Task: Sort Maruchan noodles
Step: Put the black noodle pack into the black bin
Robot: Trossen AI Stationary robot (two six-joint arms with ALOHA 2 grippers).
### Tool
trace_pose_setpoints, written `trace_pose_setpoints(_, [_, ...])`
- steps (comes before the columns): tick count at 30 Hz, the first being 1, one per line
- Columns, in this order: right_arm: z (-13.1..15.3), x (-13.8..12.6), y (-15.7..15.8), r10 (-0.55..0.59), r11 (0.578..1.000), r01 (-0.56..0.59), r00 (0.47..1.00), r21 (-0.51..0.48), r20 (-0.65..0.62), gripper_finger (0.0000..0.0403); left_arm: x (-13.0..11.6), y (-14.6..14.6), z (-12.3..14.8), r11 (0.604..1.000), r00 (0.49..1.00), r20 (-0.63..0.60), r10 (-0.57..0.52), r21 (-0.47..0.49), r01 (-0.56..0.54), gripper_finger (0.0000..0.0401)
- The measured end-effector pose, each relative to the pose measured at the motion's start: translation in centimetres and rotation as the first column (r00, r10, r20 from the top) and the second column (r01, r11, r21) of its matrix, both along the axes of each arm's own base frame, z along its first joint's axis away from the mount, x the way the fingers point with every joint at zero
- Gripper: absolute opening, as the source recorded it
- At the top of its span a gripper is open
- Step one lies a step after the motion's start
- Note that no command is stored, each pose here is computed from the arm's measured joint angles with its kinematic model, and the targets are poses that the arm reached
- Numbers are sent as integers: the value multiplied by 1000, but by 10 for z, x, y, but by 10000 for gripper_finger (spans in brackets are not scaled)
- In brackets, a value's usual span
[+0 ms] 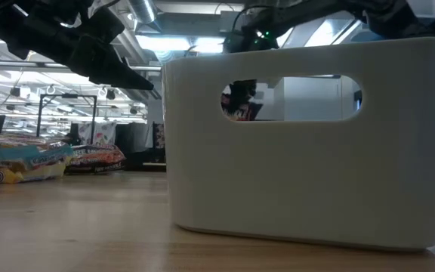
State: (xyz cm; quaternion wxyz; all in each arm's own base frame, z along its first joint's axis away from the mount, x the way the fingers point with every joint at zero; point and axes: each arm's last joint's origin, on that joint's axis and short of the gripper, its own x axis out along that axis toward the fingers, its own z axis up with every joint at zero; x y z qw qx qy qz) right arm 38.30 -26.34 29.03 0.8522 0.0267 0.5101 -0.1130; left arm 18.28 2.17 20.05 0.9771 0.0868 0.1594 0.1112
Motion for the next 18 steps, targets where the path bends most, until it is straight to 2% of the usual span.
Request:
trace_pose_setpoints(14, [-34,9,-7,-7,1000,9,996,24,-85,85,0,0,0,1000,1000,-1,-1,0,1,175])
trace_pose_setpoints(18, [-39,9,-8,-16,1000,18,994,19,-107,85,1,-1,-1,999,999,-2,-43,-14,43,175])
